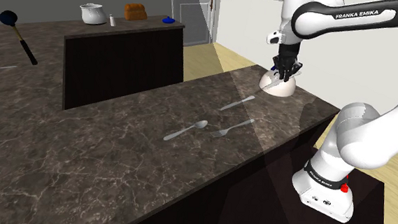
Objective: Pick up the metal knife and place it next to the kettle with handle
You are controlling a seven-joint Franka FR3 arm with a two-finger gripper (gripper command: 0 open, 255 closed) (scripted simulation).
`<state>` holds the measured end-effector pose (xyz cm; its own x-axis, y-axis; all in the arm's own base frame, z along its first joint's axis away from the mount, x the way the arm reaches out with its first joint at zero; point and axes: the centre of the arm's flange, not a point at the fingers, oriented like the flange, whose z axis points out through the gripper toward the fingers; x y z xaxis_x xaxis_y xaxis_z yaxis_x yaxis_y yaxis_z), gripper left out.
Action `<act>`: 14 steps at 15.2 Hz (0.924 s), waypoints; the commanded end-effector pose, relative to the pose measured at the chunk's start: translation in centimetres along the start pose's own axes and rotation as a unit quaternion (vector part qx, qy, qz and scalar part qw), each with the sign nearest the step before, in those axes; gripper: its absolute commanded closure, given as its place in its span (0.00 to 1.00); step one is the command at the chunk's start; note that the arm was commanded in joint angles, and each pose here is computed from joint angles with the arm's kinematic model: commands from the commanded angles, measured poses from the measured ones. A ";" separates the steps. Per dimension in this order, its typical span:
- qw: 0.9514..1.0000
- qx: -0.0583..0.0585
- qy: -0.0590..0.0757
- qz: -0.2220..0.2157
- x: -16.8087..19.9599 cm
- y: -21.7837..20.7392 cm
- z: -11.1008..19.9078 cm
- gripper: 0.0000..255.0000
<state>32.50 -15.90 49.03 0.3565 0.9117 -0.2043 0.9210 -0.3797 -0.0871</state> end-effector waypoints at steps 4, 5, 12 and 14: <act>1.000 0.000 0.000 0.000 0.5 0.2 2.6 1.00; 1.000 0.000 0.000 0.000 0.6 0.3 3.1 1.00; 1.000 0.000 0.000 0.000 1.4 0.6 6.7 1.00; 1.000 0.000 0.000 0.000 1.6 0.7 7.7 1.00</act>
<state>32.42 -15.91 41.65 0.3564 0.9117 -0.2043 0.9211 -0.3795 -0.0870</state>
